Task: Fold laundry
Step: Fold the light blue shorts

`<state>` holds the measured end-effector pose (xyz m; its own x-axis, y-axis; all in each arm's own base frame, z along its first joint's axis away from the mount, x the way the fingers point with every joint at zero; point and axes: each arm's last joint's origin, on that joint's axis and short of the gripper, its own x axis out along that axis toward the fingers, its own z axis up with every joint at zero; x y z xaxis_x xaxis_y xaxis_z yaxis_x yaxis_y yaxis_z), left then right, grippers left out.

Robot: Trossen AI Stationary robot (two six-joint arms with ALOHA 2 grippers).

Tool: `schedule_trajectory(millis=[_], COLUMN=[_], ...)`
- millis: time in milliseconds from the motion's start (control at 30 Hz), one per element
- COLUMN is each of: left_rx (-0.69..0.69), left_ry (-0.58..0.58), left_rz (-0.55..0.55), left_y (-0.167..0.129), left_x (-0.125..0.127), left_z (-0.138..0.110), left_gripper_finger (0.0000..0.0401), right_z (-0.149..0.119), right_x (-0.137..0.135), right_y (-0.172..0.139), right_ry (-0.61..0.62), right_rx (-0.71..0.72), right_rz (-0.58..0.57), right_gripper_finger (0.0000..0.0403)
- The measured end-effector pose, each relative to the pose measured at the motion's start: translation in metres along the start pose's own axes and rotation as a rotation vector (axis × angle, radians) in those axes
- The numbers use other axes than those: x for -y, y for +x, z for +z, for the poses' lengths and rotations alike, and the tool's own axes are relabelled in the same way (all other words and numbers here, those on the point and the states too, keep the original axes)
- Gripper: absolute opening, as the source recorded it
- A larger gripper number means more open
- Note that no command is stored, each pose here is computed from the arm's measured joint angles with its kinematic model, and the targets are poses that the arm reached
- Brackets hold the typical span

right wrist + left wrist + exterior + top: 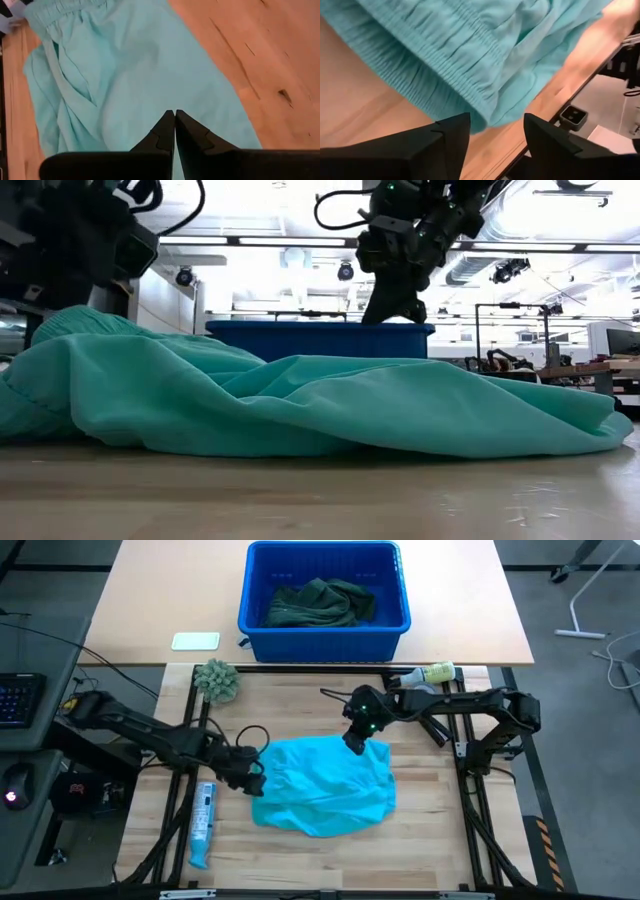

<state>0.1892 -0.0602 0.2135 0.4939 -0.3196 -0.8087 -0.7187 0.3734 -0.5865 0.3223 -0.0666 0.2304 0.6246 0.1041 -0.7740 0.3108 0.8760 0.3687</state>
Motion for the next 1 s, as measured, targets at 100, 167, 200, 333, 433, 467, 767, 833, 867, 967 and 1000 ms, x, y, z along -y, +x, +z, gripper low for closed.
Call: schedule_trajectory(millis=[100, 167, 200, 333, 433, 467, 767, 833, 867, 967, 1000], left_rx=[-0.015, -0.019, -0.018, -0.060, -0.112, -0.123, -0.053, -0.040, -0.044, -0.072, -0.082], left_ry=[0.001, 0.003, 0.004, 0.022, 0.021, 0.021, -0.048, -0.057, -0.054, -0.033, -0.029], left_rz=[0.031, 0.040, 0.033, -0.037, -0.060, -0.057, -0.202, -0.273, -0.302, -0.338, -0.329], left_y=[0.007, 0.012, 0.015, 0.026, 0.033, 0.035, 0.007, -0.004, -0.008, -0.017, -0.018], left_x=[0.000, 0.001, 0.002, 0.011, 0.015, 0.015, 0.023, 0.027, 0.028, 0.029, 0.027], left_z=[-0.001, -0.001, 0.000, 0.002, 0.001, 0.001, -0.003, -0.005, -0.007, -0.012, -0.013], left_gripper_finger=[0.0172, 0.0171, 0.0171, 0.0170, 0.0149, 0.0133, 0.0003, 0.0002, 0.0001, 0.0000, 0.0000], right_z=[-0.001, -0.001, -0.001, -0.001, -0.002, -0.002, -0.010, -0.012, -0.013, -0.014, -0.015], right_x=[0.000, 0.000, 0.000, 0.000, 0.001, 0.001, 0.003, 0.004, 0.004, 0.000, -0.003], right_y=[0.000, 0.000, 0.000, 0.000, 0.000, 0.000, -0.001, -0.001, -0.001, -0.001, -0.001], right_ry=[0.001, 0.001, 0.001, 0.002, 0.004, 0.005, 0.024, 0.029, 0.028, 0.040, 0.044], right_rx=[-0.007, -0.008, -0.008, -0.013, -0.018, -0.022, -0.097, -0.118, -0.129, -0.169, -0.187], right_rz=[-0.003, -0.003, -0.003, -0.004, -0.006, -0.008, -0.032, -0.038, -0.031, 0.087, 0.143], right_gripper_finger=[0.0001, 0.0001, 0.0001, 0.0001, 0.0001, 0.0001, 0.0000, 0.0000, 0.0000, 0.0000, 0.0000])
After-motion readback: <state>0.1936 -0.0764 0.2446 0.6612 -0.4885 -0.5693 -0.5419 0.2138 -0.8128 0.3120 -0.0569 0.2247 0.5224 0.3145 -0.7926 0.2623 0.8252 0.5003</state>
